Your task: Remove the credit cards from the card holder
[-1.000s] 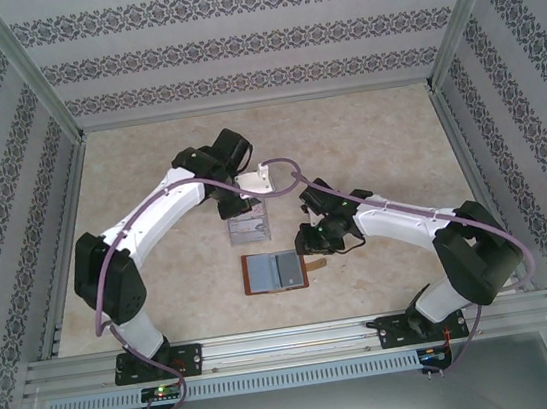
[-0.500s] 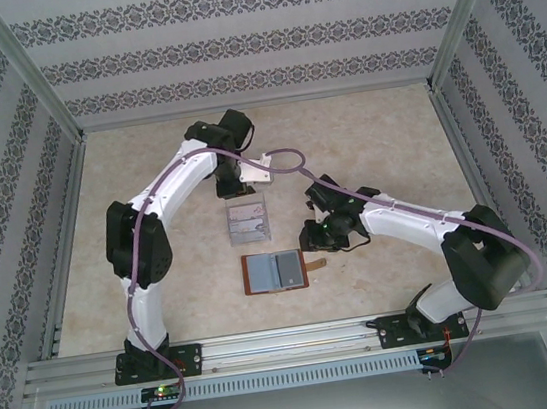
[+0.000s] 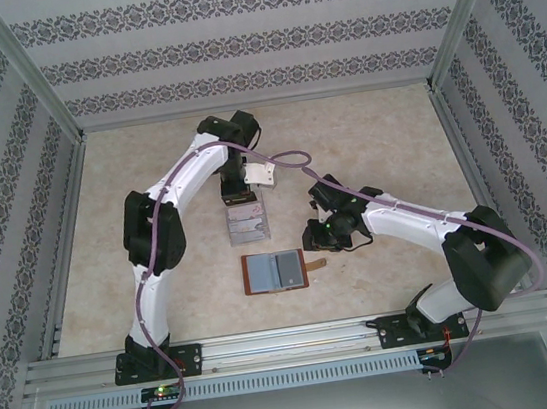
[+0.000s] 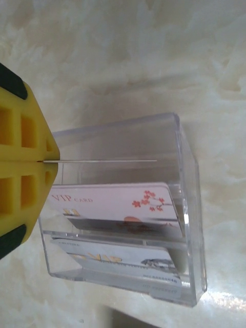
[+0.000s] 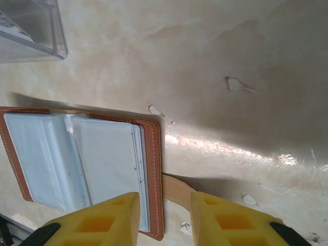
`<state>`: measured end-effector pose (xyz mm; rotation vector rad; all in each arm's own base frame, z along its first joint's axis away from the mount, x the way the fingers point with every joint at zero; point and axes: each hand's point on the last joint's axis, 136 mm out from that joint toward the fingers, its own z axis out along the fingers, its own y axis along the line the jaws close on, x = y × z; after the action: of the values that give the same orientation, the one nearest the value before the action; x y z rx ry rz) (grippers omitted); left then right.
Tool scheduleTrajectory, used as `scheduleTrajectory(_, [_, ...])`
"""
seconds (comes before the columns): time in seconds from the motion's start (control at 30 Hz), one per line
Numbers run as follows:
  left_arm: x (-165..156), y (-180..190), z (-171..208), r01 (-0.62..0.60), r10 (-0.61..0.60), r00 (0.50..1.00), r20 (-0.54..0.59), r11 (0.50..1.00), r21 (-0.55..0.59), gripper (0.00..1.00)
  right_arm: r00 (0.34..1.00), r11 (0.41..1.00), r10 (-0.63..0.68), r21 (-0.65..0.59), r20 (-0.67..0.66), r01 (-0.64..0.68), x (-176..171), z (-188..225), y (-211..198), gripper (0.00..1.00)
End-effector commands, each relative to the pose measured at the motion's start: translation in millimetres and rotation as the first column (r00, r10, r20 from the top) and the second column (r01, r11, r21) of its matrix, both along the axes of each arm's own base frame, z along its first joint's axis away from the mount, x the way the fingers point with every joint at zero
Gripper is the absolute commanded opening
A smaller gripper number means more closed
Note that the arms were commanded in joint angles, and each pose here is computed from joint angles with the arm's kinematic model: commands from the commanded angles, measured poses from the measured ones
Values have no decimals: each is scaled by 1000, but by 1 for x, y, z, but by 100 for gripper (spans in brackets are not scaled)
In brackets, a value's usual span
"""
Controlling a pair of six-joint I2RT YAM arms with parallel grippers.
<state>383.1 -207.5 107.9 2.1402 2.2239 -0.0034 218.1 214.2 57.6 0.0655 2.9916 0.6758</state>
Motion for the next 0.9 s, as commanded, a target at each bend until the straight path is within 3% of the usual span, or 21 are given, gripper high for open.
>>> scheduleTrajectory(0.0, [-14,3,0,25,-24,996,-82,1000,2,0,1000,1000,-7,-20,-6,6,-2,-4,-8,33])
scheduleTrajectory(0.23, [-16,-3,-5,31,-33,991,-131,999,-11,0,1000,1000,-14,-22,-10,14,-4,-7,-9,34])
scheduleTrajectory(0.37, [-15,-4,-8,28,-28,988,-154,1000,-2,5,1000,1000,-17,-22,-10,16,-4,-7,-10,33])
scheduleTrajectory(0.53, [5,-6,-3,-6,6,998,-69,1000,4,27,1000,1000,-18,-23,-6,18,-4,-5,-10,34])
scheduleTrajectory(0.73, [30,-12,9,-35,36,998,48,999,-22,31,1000,1000,-19,-22,-4,19,-3,-4,-10,33])
scheduleTrajectory(0.87, [35,-12,9,-44,46,997,68,999,-21,31,1000,1000,-23,-21,1,23,-4,-2,-11,34])
